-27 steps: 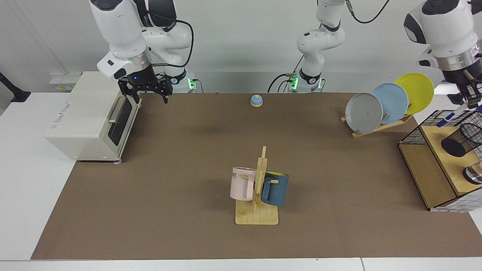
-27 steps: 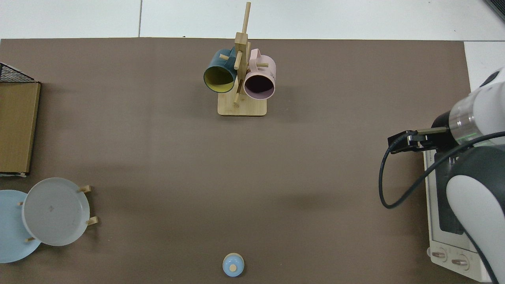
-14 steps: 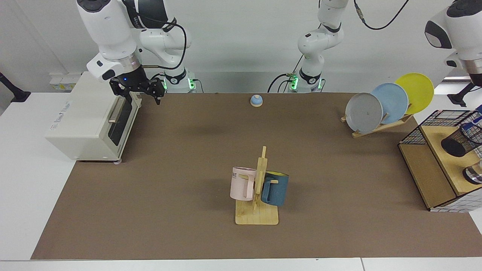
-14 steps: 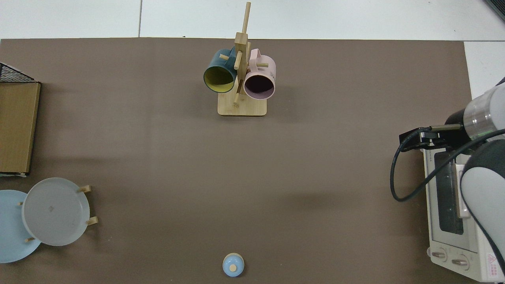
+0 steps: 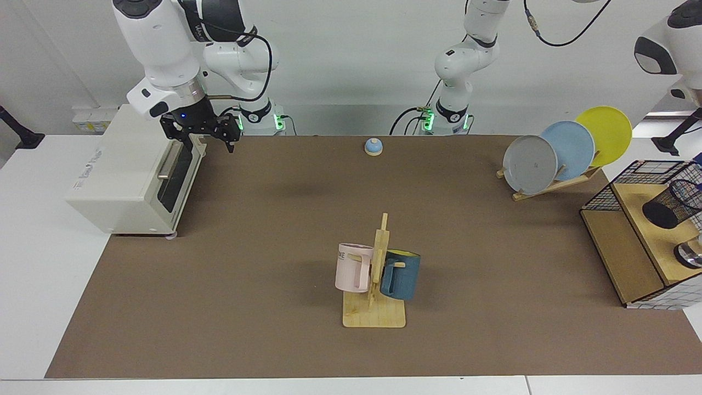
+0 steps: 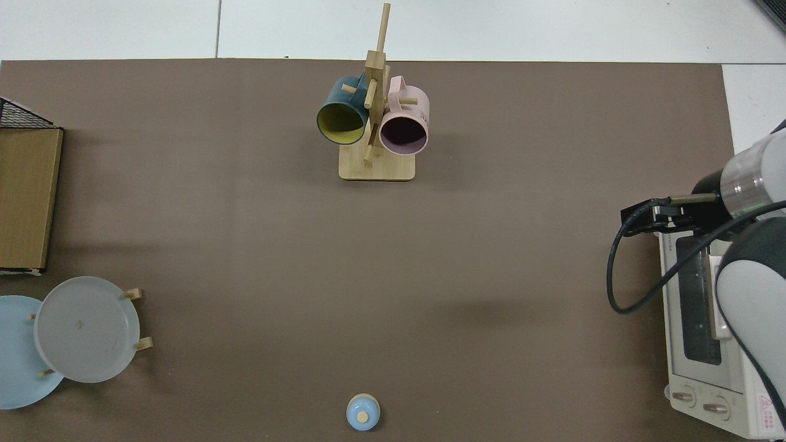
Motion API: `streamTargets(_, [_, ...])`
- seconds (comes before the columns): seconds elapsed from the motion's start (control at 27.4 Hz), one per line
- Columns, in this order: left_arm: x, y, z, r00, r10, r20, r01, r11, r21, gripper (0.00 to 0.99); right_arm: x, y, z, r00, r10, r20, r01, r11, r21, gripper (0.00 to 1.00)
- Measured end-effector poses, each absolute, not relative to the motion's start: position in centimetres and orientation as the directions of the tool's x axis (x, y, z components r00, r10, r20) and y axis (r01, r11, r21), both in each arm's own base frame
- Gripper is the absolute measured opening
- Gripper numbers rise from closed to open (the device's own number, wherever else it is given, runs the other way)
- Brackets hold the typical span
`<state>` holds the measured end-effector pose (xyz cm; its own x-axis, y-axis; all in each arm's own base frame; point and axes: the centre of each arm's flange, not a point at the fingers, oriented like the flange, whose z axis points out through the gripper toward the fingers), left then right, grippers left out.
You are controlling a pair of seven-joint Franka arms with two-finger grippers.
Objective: Put markers into pen holder
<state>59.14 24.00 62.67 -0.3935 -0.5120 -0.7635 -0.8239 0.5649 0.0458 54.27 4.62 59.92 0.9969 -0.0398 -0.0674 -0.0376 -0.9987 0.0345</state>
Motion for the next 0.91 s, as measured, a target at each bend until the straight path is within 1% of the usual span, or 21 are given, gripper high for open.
streamTargets(0.69, [60.0,25.1,56.5,-0.461,-0.548,-0.698,-0.82,0.565,0.098,0.181,54.3,4.6,59.9,0.997,-0.04,-0.067,-0.038,-0.999,0.034,1.0])
streamTargets(0.73, [60.1,25.1,56.3,-0.462,-0.551,-0.695,-0.82,0.564,0.098,0.242,54.3,4.6,59.9,0.997,-0.04,-0.067,-0.038,-0.999,0.034,1.0])
streamTargets(0.8, [60.1,25.1,56.1,-0.461,-0.556,-0.692,-0.821,0.563,0.094,0.313,54.3,4.6,59.9,0.997,-0.04,-0.067,-0.038,-0.999,0.034,1.0])
streamTargets(0.84, [60.1,25.1,56.1,-0.46,-0.559,-0.69,-0.822,0.563,0.092,0.41,54.3,4.6,59.9,0.997,-0.04,-0.067,-0.038,-0.999,0.034,1.0])
streamTargets(0.91, [60.1,25.1,56.1,-0.457,-0.561,-0.69,-0.823,0.562,0.088,0.511,54.3,4.6,59.9,0.997,-0.04,-0.067,-0.038,-0.999,0.034,1.0])
